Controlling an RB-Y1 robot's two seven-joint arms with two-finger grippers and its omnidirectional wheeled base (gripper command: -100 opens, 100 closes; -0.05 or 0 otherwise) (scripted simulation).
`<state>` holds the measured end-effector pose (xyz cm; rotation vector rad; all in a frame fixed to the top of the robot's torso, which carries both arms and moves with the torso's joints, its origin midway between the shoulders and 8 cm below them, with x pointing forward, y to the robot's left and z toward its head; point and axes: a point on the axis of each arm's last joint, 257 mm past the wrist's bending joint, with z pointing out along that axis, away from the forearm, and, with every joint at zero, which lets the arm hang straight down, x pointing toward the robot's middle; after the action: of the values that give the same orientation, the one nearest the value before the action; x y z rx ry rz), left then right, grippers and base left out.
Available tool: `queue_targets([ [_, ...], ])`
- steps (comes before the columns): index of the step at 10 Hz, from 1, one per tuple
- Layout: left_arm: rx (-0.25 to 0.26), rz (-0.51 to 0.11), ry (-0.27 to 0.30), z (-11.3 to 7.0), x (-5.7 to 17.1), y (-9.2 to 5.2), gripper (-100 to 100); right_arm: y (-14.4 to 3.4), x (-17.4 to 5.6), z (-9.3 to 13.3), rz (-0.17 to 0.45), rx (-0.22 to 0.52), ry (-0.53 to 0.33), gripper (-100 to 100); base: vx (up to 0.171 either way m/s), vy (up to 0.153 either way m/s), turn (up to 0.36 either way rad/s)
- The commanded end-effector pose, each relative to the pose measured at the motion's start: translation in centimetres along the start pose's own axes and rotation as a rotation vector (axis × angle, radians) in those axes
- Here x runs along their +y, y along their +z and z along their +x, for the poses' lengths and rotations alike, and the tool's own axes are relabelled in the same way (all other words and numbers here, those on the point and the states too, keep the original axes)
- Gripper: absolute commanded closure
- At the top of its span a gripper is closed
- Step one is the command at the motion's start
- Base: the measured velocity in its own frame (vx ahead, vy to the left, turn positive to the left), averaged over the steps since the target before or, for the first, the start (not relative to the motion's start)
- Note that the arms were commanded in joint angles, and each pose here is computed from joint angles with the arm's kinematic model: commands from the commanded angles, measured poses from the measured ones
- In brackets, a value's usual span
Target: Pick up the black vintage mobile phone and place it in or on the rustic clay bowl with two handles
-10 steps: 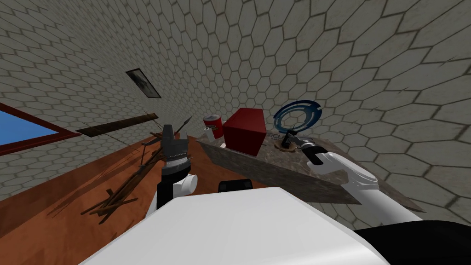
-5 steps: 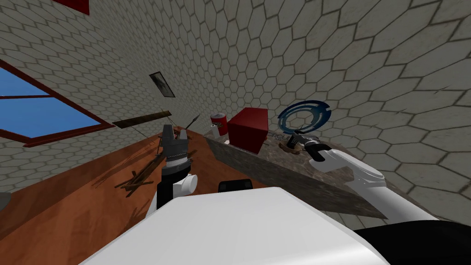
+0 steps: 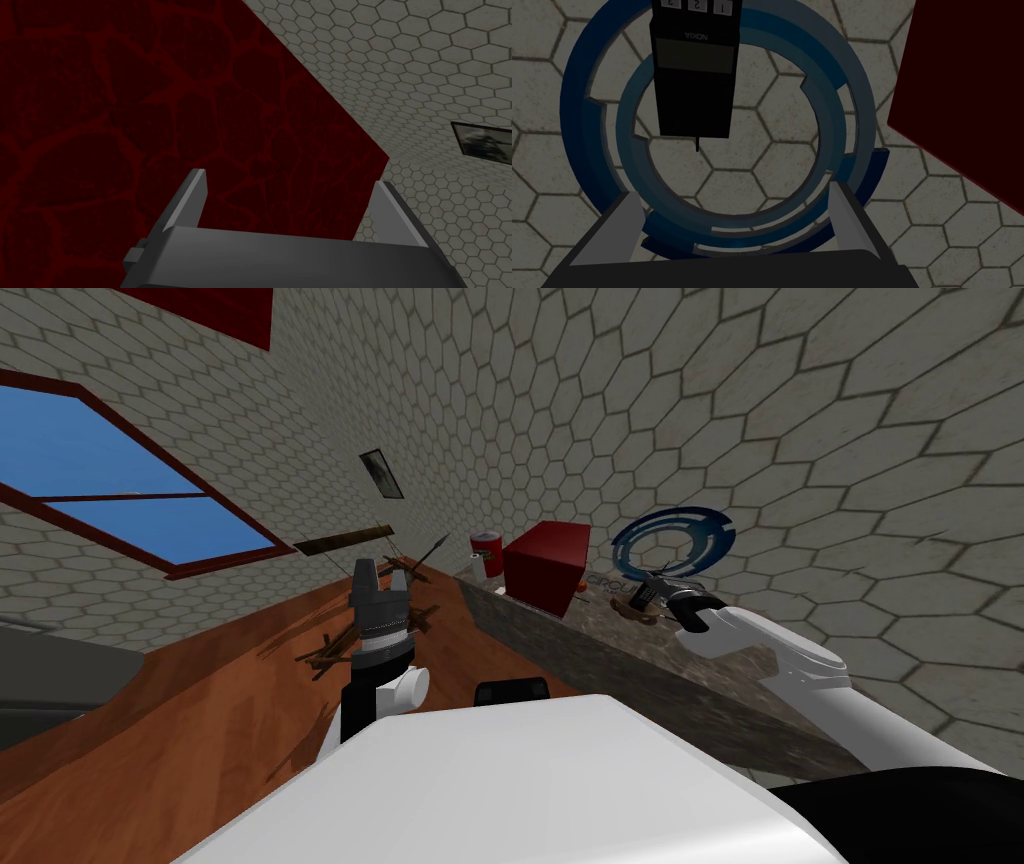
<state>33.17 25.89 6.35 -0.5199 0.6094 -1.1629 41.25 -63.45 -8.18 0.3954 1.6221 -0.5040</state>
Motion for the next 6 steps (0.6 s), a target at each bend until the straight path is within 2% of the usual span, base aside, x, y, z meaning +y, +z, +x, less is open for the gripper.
queue_targets([
  [1, 0.0, 0.0, 0.0, 0.0, 0.0, 0.0, 0, 0.0, 0.0, 0.0, 0.0, 0.0, 0.0, 0, -0.007, -0.002, -0.009],
  [6, 0.0, 0.0, 0.0, 0.0, 0.0, 0.0, 0, 0.0, 0.0, 0.01, 0.0, 0.0, 0.0, 0, 0.0, 0.0, 0.0],
])
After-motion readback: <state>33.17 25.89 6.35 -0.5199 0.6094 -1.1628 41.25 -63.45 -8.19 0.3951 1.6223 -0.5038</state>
